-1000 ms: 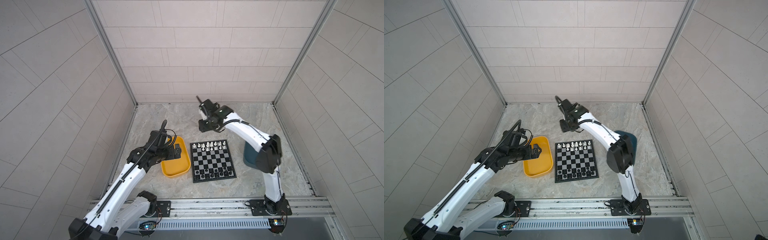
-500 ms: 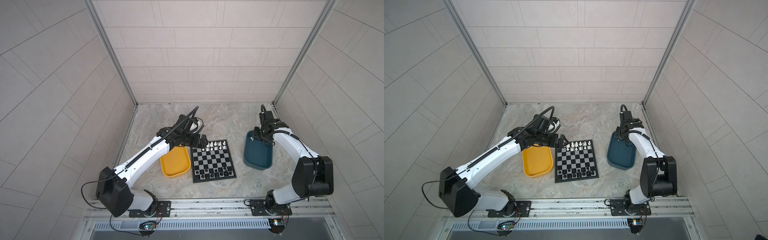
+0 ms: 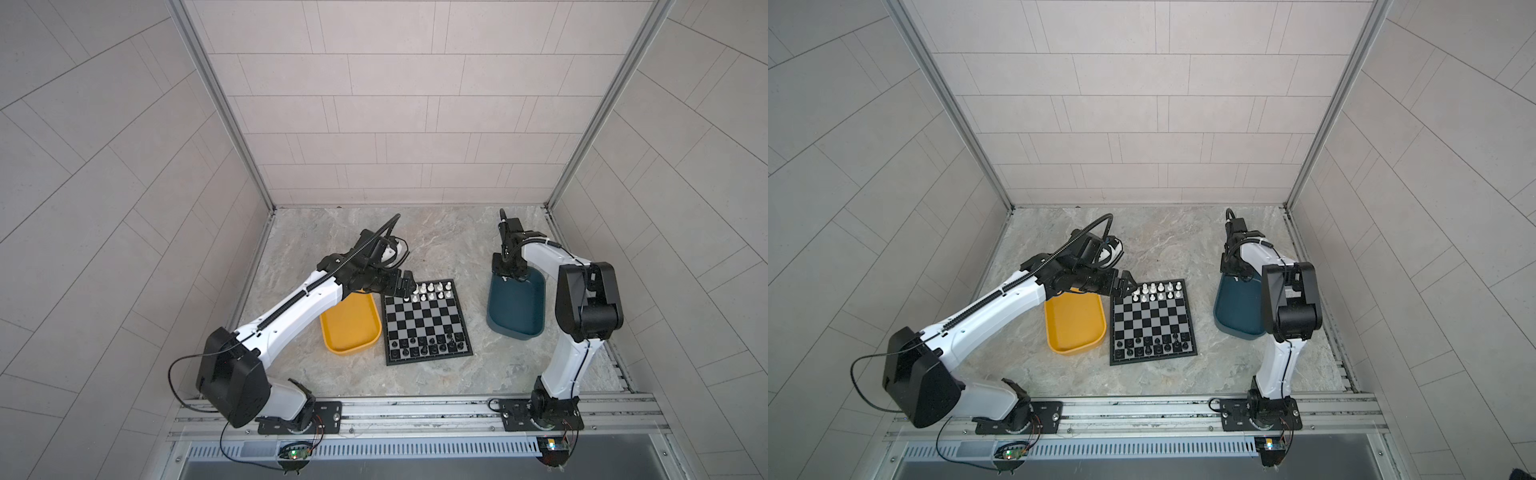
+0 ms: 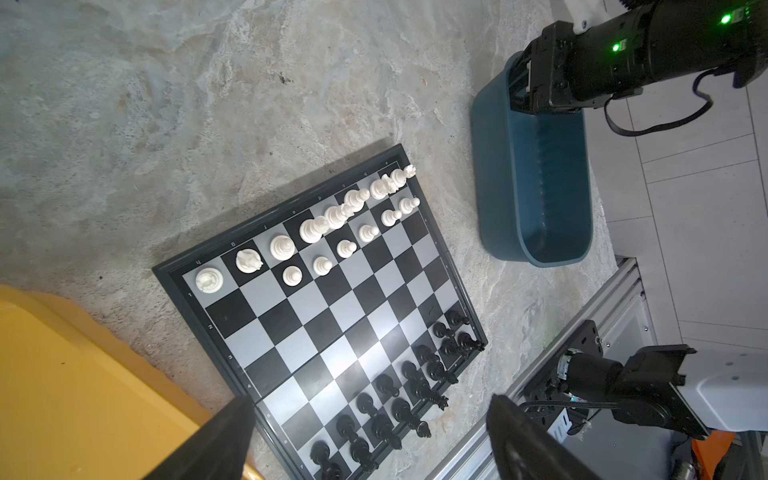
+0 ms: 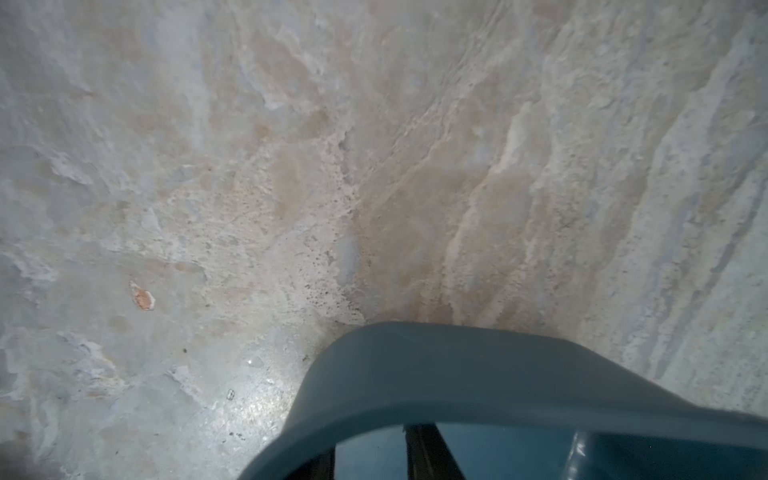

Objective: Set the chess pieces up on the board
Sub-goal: 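Move the right gripper back down into the teal bin, then close the right gripper on a white pawn in the teal bin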

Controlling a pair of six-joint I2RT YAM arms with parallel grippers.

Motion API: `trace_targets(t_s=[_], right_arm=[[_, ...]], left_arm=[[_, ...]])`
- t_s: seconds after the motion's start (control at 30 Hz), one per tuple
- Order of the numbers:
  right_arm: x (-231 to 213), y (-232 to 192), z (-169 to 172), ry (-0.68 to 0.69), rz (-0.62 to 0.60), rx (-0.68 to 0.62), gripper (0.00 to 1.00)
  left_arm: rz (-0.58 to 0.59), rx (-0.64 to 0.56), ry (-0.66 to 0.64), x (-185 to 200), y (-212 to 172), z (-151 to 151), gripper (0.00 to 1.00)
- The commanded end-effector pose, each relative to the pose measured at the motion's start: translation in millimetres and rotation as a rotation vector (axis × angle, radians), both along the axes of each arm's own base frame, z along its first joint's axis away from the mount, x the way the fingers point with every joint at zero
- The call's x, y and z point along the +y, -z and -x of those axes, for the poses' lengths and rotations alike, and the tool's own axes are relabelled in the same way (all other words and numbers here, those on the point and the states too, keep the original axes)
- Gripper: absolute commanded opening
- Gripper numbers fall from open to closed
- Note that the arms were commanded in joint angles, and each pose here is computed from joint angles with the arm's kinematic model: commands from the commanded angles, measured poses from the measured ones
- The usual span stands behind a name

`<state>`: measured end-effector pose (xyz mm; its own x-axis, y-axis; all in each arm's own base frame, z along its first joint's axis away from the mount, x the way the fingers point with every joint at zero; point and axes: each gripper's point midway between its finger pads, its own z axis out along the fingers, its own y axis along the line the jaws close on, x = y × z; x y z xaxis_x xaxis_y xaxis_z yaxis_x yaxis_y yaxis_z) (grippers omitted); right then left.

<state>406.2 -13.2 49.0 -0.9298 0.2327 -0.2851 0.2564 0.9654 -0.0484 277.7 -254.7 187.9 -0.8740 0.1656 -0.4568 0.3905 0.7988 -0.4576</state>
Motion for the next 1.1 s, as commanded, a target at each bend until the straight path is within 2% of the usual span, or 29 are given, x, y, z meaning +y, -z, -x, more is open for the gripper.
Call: trace_targets(t_s=[0.0,0.27,0.63,0.83,1.07], right_arm=[[1.0,6.5,-1.0,-0.044,0.022,0.029,0.30],[6.0,24.4,-3.1,-0.055,-0.006,0.066,0.30],[9.7,28.6,3.8,-0.050,-0.037,0.091,0.11],[6.8,21.9,24.5,-0.007,-0.073,0.095,0.01],[-4.3,18.9,63.2,0.101,-0.162,0.111,0.01]], left_arm=[[-0.011,-0.027,0.007,3.4,0.8,0.1,0.94],[-0.027,-0.024,0.002,6.0,8.5,0.3,0.94],[-0.039,-0.018,0.000,7.6,14.3,0.5,0.94],[-0.043,-0.017,-0.003,9.1,16.6,0.8,0.94],[-0.042,-0.013,0.000,9.0,17.8,1.9,0.94]])
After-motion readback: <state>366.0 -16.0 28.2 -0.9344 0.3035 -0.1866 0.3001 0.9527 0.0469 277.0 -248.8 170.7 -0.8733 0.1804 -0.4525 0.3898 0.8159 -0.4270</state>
